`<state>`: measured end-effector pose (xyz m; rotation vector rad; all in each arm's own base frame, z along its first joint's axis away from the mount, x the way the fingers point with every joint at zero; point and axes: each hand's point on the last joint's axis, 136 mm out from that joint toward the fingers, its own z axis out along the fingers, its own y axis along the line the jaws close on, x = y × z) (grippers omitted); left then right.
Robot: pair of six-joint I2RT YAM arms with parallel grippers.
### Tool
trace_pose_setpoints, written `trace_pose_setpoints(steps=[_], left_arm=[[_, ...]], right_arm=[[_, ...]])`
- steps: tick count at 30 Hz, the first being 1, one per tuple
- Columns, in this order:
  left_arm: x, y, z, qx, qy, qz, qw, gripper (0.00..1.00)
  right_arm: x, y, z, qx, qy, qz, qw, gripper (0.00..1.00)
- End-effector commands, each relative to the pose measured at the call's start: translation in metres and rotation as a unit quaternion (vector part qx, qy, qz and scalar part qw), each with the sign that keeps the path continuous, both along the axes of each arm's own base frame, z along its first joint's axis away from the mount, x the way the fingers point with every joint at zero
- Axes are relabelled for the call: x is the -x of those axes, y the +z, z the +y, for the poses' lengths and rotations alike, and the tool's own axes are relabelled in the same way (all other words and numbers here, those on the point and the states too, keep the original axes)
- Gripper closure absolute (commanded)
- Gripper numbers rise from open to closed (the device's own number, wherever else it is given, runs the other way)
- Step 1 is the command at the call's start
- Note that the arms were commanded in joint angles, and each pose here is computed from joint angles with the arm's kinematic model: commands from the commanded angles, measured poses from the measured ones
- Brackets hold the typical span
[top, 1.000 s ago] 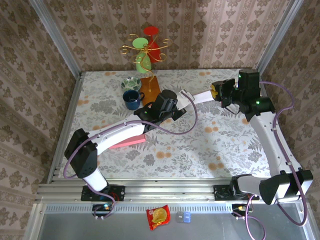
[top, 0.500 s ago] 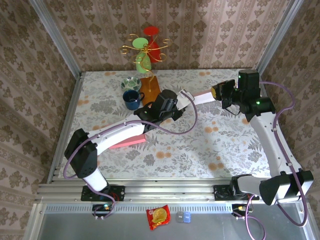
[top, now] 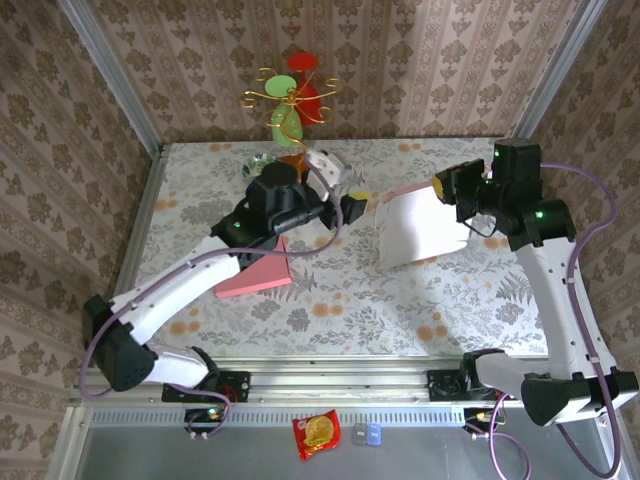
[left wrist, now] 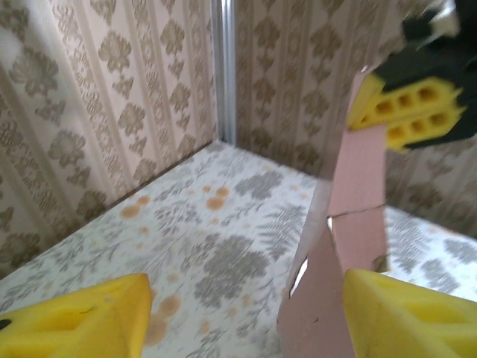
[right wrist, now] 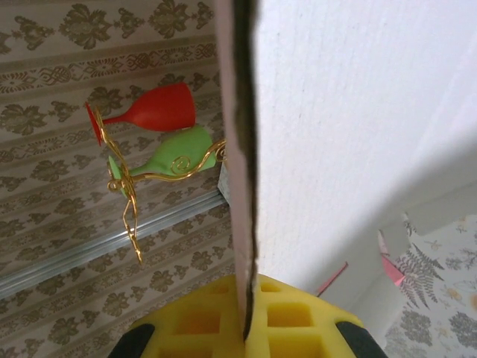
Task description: Fold the paper box
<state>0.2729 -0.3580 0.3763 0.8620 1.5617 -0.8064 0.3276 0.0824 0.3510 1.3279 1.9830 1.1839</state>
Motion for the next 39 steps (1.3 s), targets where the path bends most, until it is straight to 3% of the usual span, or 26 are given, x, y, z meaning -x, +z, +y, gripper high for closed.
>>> trace_pose_setpoints(steps=[1,6,12,16,25,39], left_arm=[[-0.001,-0.004,0.013,0.049,-0.001,0.081,0.995,0.36],[-0.046,-0.041,0.05,0.075,0.082,0.205,0.972,0.45],[-0.056,-0.102,0.067,0.01,0.138,0.293,0.946,0.51],[-0.052,-0.137,0.078,-0.03,0.164,0.317,0.934,0.52],[-0.037,-0.193,0.094,-0.085,0.182,0.339,0.919,0.54],[-0.031,-0.231,0.091,-0.107,0.161,0.341,0.92,0.56]], right_arm=[[0.004,-0.003,0.004,0.002,0.013,0.023,1.0,1.0],[-0.027,-0.03,0.022,-0.016,0.023,0.03,0.999,1.0],[-0.071,-0.074,0.062,-0.029,0.06,0.02,0.998,1.0],[-0.085,-0.117,0.076,-0.03,0.074,0.026,0.996,1.0],[-0.086,-0.166,0.094,-0.021,0.145,-0.048,0.988,1.0],[-0.078,-0.199,0.105,-0.005,0.211,-0.134,0.968,1.0]])
